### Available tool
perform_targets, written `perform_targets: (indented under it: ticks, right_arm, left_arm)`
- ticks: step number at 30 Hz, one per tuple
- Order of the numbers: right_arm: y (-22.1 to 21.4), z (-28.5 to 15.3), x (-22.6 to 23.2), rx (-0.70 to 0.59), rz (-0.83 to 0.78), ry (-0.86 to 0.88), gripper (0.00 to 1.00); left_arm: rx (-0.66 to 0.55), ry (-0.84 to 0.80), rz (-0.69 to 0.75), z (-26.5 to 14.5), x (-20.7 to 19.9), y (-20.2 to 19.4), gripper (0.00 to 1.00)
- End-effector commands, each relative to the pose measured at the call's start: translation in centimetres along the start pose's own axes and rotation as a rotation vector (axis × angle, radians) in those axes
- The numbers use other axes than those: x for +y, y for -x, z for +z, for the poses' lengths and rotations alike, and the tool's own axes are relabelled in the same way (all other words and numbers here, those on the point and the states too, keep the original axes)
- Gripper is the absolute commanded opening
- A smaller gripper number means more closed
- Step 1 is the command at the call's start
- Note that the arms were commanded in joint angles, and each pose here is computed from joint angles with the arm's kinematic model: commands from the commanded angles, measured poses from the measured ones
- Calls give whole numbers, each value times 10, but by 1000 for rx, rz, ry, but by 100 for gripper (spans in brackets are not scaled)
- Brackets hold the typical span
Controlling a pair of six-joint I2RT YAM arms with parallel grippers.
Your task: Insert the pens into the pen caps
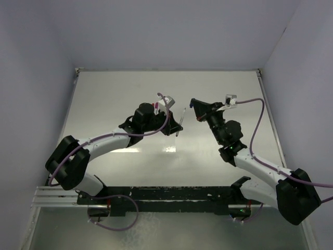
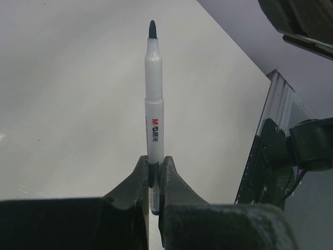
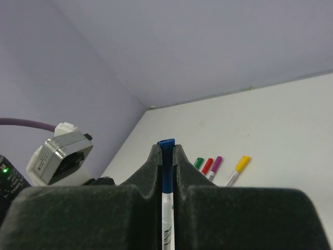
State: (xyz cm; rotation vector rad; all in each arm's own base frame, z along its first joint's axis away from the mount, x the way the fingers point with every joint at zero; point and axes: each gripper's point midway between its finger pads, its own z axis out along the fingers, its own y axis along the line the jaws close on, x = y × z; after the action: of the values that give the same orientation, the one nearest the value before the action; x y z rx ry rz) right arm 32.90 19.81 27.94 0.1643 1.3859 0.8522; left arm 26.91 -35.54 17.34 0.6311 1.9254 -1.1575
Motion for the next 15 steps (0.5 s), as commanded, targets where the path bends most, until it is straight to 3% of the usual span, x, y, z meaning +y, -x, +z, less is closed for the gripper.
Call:
perform_targets:
  ticks: [1, 15]
  right_arm:
    - [26, 1, 29, -85, 21, 117, 0]
    - [17, 6, 26, -66, 16, 121, 0]
  left_arm:
    - [-73, -71, 31, -5, -24, 26, 0]
    - [-72, -101, 52, -4, -37, 29, 0]
